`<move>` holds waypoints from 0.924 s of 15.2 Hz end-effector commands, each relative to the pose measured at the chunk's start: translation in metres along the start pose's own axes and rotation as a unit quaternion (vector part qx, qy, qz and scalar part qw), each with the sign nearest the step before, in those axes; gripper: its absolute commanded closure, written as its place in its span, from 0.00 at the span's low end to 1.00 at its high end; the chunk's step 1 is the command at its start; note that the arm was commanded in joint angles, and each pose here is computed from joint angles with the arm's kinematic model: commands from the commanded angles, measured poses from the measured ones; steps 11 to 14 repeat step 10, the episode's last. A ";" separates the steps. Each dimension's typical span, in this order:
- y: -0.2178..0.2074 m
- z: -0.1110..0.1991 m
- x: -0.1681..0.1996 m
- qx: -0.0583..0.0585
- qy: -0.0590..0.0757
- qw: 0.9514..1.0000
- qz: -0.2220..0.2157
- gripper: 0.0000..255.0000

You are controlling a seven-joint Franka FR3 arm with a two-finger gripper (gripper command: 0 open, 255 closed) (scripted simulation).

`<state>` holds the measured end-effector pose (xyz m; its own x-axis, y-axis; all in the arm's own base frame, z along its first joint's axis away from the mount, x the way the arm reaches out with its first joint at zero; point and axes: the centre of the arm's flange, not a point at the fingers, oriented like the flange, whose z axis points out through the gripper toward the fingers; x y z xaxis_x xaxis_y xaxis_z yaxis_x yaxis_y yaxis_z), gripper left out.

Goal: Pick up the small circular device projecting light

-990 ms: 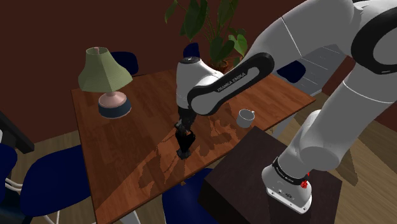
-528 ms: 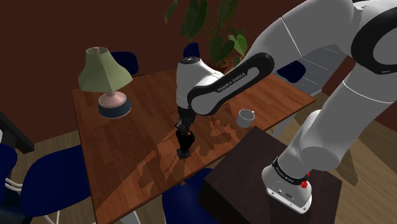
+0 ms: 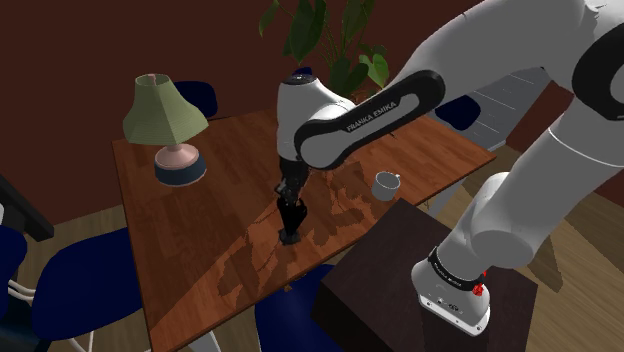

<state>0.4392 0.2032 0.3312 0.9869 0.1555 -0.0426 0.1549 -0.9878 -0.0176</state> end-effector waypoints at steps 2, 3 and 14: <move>0.000 -0.016 -0.001 0.000 0.000 1.000 0.000 1.00; 0.000 -0.021 -0.001 0.000 0.000 1.000 0.000 1.00; 0.000 -0.048 -0.002 0.000 0.000 1.000 0.000 1.00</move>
